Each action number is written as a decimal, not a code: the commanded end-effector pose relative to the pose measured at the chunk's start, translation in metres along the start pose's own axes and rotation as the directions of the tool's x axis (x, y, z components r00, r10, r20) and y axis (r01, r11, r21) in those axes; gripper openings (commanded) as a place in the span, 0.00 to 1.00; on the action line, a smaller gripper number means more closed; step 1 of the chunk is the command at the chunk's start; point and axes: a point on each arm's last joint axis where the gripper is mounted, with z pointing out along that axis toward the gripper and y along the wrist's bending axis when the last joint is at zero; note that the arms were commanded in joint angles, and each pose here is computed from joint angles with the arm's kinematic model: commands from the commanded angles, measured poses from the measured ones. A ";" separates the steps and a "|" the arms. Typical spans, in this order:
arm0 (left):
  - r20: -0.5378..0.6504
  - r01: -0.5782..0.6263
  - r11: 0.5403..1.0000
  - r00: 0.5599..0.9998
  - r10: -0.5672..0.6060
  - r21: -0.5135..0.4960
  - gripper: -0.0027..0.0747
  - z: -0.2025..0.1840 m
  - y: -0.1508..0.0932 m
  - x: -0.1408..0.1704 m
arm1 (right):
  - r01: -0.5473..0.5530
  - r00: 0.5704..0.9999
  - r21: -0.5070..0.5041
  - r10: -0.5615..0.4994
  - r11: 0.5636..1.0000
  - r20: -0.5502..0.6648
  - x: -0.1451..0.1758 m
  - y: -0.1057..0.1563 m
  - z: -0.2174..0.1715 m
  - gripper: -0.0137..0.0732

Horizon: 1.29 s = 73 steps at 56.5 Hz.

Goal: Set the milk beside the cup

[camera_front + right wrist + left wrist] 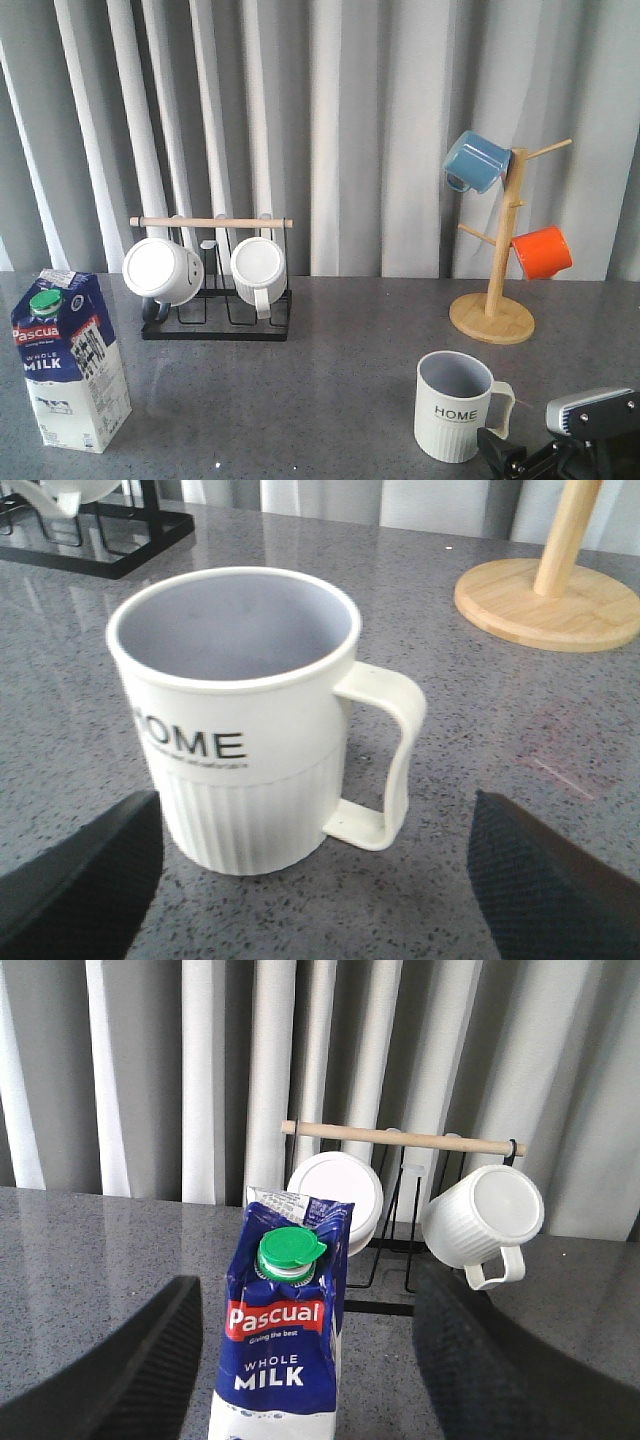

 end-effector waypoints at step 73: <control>0.122 0.008 1.000 0.992 -0.011 0.024 0.62 -0.003 -0.004 -0.021 | -0.023 0.968 0.162 -0.018 0.987 0.249 0.005 -0.017 0.009 0.84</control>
